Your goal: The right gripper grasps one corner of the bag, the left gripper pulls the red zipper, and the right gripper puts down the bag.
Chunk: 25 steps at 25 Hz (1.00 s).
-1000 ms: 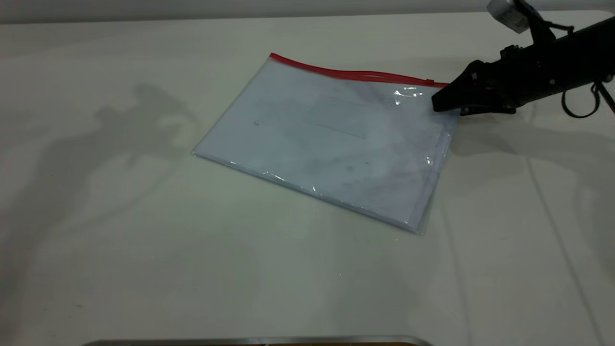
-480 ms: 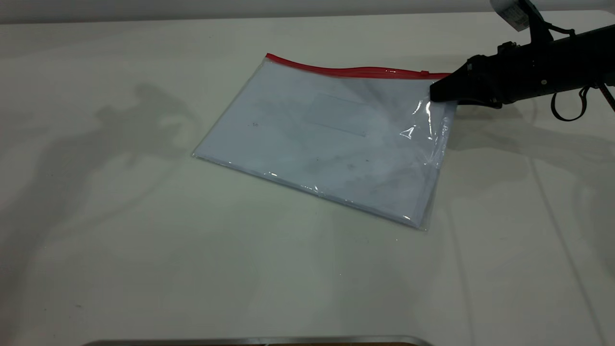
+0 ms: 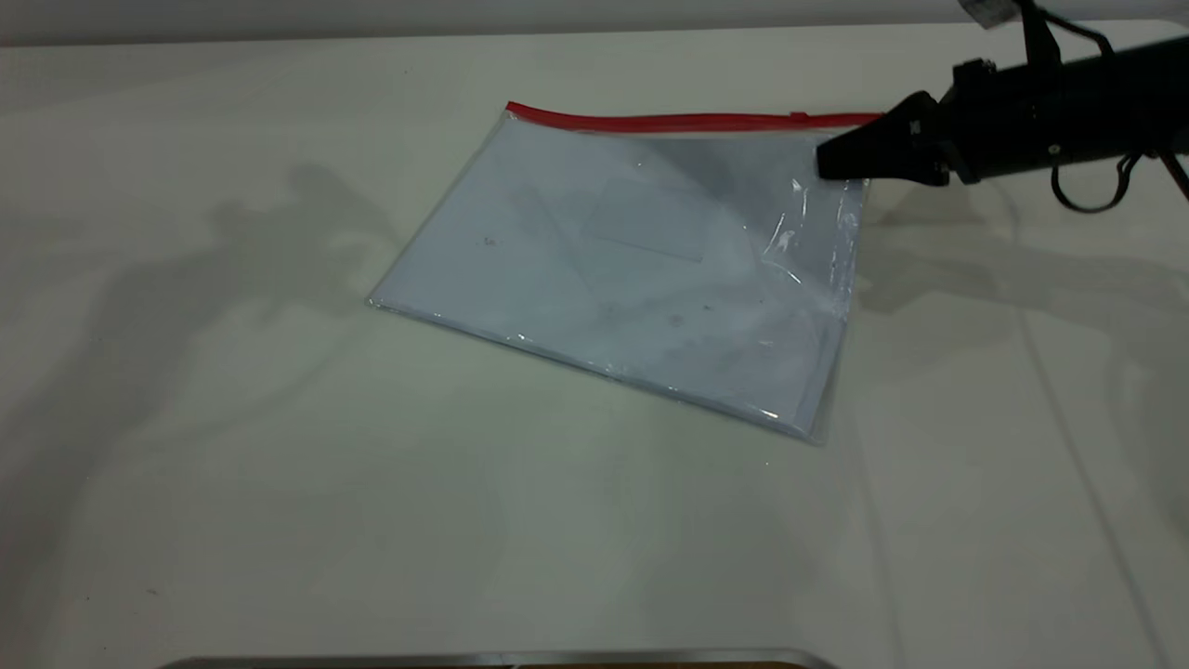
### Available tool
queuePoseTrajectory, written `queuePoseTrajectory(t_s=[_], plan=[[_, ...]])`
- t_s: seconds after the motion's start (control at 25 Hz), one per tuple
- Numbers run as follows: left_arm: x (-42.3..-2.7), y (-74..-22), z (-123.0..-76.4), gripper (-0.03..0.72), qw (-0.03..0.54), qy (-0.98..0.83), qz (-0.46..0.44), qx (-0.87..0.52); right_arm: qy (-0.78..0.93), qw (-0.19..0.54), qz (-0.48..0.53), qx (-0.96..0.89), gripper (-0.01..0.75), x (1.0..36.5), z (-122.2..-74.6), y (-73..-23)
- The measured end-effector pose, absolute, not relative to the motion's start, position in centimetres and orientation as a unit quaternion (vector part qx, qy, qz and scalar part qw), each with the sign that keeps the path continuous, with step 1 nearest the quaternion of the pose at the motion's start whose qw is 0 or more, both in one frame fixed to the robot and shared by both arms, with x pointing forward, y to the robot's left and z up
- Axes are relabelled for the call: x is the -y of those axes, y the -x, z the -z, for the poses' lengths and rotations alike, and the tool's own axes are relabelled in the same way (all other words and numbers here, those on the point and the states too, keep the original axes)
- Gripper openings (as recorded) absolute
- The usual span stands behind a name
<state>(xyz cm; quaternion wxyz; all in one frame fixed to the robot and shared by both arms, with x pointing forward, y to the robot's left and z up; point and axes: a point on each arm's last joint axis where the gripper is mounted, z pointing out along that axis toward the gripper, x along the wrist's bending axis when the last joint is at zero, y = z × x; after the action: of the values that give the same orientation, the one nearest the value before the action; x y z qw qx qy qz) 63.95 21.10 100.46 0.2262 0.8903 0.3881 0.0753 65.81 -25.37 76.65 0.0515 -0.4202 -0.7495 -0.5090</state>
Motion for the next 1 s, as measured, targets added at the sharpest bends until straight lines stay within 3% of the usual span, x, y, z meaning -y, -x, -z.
queuePoseTrajectory(t_s=[0.48, 1.0], plan=[[-12.9, -65.5, -95.4, 0.5, 0.301, -0.915, -0.037, -0.265, 0.213, 0.044, 0.484, 0.848, 0.033, 19.4, -82.7, -64.7], [-10.4, -65.3, -92.6, 0.5, 0.286, -0.952, 0.052, -0.101, 0.108, 0.094, 0.46, 0.876, 0.033, 15.6, -83.3, -62.5]])
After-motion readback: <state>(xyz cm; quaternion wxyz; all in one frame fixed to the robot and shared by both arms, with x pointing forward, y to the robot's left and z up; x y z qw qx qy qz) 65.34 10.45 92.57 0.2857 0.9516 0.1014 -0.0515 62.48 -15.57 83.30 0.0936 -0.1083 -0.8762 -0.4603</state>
